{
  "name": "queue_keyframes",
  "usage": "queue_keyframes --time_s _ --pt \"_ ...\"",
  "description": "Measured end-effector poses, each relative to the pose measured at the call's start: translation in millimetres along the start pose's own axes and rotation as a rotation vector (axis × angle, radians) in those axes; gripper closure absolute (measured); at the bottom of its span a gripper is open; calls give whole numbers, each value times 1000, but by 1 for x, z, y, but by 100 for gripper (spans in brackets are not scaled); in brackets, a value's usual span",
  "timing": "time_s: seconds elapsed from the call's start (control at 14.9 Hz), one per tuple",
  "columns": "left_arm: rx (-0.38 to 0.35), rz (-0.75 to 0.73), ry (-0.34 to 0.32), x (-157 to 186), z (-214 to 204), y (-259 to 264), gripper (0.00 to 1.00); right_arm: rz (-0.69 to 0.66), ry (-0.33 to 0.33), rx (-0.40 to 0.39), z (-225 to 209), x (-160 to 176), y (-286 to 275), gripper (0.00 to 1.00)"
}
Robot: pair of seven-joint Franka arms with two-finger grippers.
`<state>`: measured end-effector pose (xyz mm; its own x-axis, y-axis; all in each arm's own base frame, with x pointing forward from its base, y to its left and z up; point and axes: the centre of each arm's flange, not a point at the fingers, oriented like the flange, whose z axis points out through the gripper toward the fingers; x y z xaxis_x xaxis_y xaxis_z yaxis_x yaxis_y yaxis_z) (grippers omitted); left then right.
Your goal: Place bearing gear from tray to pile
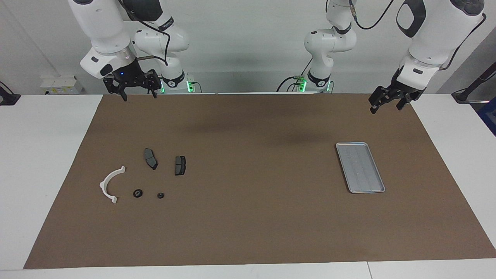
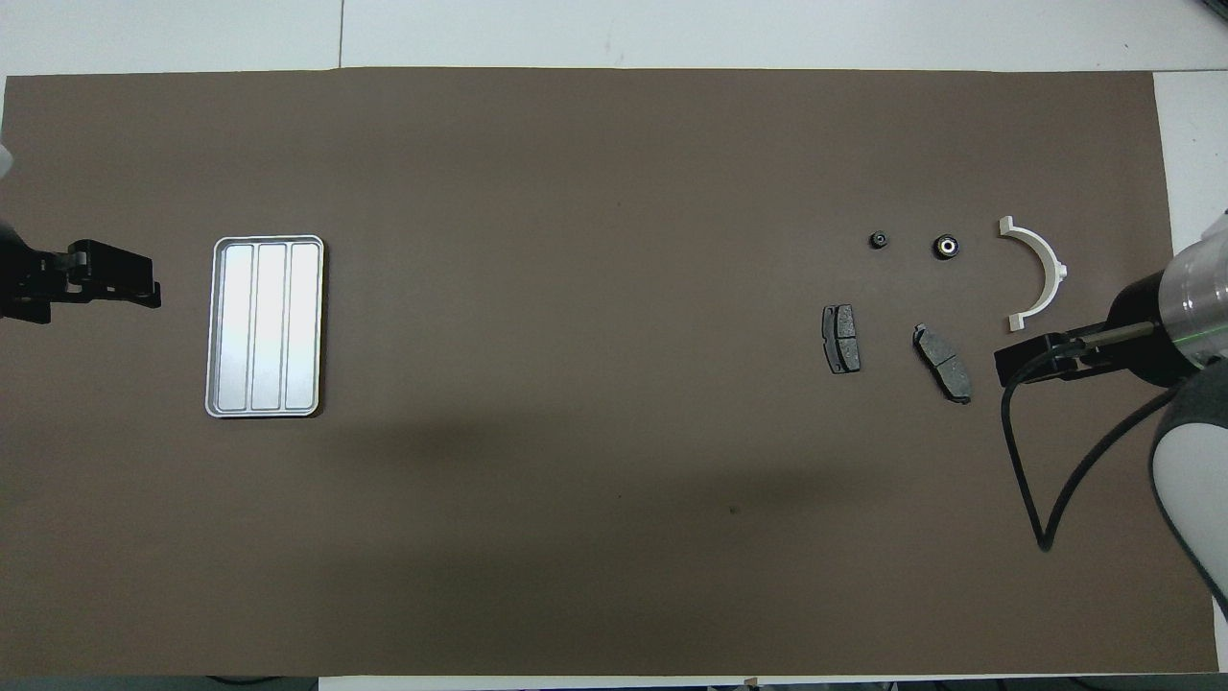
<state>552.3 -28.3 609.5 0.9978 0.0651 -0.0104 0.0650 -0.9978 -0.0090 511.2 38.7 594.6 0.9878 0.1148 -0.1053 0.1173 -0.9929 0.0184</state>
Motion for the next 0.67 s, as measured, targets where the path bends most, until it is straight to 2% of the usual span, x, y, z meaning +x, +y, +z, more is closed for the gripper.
queue_keyframes --time_s 0.67 --pt "0 0 0 0 0 0 0 3 -23 5 16 20 4 0"
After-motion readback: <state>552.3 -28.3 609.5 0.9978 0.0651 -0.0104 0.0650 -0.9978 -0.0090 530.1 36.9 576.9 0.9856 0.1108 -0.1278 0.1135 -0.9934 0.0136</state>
